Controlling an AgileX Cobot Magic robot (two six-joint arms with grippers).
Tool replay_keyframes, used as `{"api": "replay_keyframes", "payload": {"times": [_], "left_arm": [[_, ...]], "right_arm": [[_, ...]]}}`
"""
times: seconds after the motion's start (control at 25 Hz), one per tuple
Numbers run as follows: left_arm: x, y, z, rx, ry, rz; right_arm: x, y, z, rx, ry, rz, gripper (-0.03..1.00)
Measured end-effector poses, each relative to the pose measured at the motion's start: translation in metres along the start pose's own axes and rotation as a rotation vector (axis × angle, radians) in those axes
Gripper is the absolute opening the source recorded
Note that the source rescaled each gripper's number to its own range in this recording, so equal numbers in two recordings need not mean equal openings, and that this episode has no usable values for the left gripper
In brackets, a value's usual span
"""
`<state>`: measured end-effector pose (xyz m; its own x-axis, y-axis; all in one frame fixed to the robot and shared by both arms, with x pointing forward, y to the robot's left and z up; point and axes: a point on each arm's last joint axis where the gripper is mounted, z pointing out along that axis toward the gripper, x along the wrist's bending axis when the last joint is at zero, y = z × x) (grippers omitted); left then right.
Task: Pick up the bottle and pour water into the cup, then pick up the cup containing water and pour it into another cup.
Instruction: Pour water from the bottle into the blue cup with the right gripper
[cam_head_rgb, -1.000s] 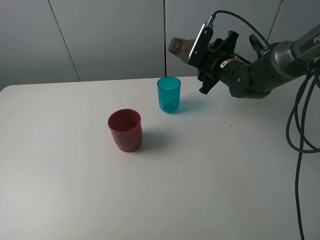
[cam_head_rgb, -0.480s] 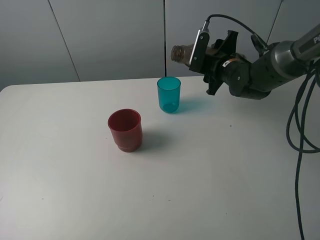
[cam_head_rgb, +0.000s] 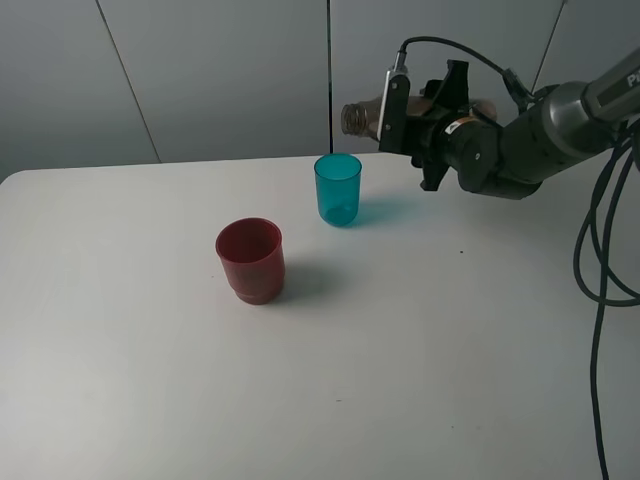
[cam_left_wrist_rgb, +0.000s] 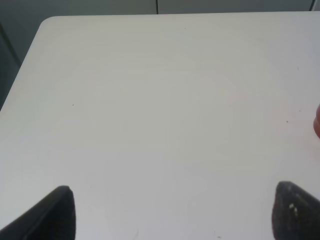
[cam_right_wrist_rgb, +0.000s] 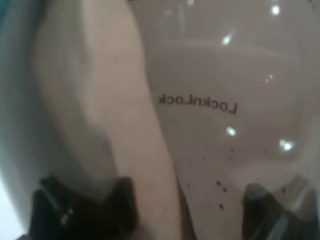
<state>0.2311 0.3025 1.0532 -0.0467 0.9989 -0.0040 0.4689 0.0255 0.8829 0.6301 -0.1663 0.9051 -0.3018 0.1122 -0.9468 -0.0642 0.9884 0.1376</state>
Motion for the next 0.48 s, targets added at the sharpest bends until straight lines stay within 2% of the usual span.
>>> {"api": "replay_keyframes", "payload": {"times": [0.48], "left_arm": [[0.0000,0.0000,0.0000,0.000,0.000,0.000]], "right_arm": [[0.0000,0.0000,0.0000,0.000,0.000,-0.066,0.01]]}}
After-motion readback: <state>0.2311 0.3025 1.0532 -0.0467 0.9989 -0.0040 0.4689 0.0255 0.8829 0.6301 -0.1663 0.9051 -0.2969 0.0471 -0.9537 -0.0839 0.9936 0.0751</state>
